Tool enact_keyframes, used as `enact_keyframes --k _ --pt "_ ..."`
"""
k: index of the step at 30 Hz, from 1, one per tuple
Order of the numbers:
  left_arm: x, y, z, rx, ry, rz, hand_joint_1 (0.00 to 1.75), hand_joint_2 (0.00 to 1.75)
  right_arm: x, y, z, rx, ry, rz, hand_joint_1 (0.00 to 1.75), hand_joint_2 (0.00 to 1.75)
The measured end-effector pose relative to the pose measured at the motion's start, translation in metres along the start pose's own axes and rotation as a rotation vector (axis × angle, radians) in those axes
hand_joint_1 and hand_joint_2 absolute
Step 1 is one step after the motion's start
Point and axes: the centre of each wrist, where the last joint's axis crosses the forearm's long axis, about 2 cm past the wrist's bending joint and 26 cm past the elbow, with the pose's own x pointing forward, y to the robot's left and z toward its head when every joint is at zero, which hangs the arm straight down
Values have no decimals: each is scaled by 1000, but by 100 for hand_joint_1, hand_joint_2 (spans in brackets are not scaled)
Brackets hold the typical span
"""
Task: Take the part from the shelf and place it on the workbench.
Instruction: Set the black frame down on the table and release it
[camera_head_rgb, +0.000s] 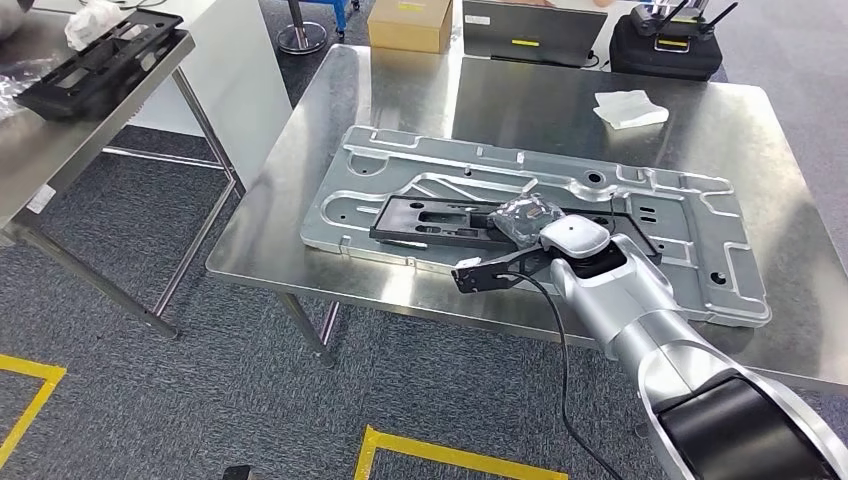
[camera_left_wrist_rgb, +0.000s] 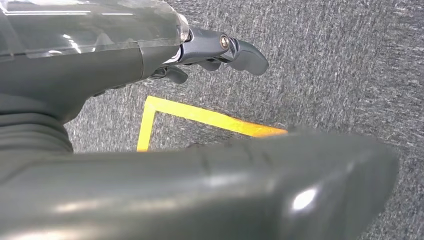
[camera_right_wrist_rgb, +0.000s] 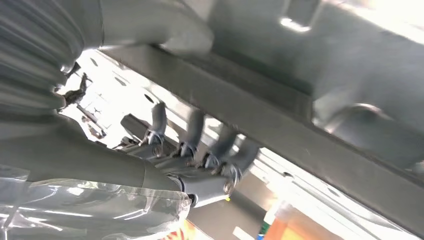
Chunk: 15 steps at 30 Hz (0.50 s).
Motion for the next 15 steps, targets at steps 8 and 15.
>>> enact_keyframes --k 8,15 --pt "-1 -2 1 20 4 49 0 0 14 -2 -5 9 -23 -4 0 175" --pt "-1 -2 1 22 5 55 0 0 17 -2 -6 15 -24 -7 0 175"
